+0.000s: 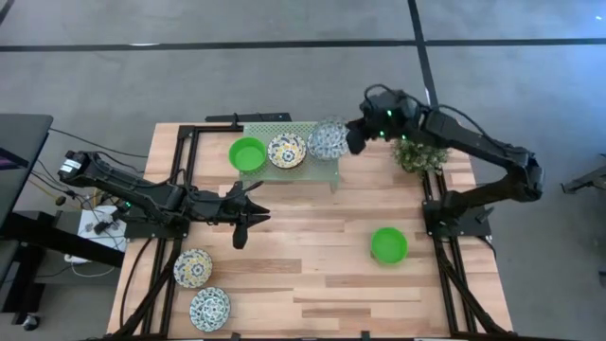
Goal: Pick & Place Mini bowls
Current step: Stack the right blue patterned bowl on the blue patterned bowl on the shelf
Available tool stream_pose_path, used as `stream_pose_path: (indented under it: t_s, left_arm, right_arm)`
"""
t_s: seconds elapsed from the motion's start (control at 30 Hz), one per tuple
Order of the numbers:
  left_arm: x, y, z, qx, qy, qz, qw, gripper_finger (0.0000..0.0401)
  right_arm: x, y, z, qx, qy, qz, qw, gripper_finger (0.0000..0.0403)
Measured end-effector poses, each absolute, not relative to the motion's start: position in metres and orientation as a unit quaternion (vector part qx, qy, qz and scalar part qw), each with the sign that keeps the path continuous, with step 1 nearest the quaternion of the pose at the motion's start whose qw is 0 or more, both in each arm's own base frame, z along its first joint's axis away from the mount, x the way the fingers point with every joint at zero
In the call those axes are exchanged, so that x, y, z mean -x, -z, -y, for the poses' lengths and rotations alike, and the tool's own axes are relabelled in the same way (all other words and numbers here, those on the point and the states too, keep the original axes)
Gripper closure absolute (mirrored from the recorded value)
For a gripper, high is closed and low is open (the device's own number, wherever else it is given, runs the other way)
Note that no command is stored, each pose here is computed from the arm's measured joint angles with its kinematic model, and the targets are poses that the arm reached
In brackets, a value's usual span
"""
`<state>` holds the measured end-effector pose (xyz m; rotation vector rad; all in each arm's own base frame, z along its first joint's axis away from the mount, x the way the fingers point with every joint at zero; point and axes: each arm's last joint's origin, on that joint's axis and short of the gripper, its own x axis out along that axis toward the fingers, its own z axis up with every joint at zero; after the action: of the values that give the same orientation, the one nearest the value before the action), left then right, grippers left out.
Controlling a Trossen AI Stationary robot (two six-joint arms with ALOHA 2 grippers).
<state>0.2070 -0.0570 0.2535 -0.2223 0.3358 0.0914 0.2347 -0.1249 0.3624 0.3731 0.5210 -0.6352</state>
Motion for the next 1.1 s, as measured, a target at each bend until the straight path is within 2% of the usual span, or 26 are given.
stream_pose_path:
  t_s: [0.13, 0.3, 0.47, 0.73, 1.1]
  left_arm:
    - [-0.207, -0.254, 0.057, 0.110, -0.045, -0.167, 0.979, 0.0320]
    - [-0.207, -0.253, 0.057, 0.110, -0.045, -0.167, 0.979, 0.0320]
    - [-0.207, -0.254, 0.057, 0.110, -0.045, -0.167, 0.979, 0.0320]
    - [-0.207, -0.253, 0.057, 0.110, -0.046, -0.167, 0.979, 0.0320]
    - [-0.207, -0.253, 0.057, 0.110, -0.046, -0.167, 0.979, 0.0320]
  right_arm:
    - [-0.235, -0.349, 0.145, -0.225, 0.283, -0.320, 0.876, 0.0392]
    - [-0.245, -0.348, 0.163, -0.259, 0.238, -0.326, 0.878, 0.0392]
    - [-0.257, -0.355, 0.174, -0.258, 0.225, -0.325, 0.881, 0.0392]
    - [-0.272, -0.344, 0.182, -0.251, 0.209, -0.400, 0.856, 0.0392]
    - [-0.282, -0.338, 0.191, -0.249, 0.208, -0.412, 0.852, 0.0391]
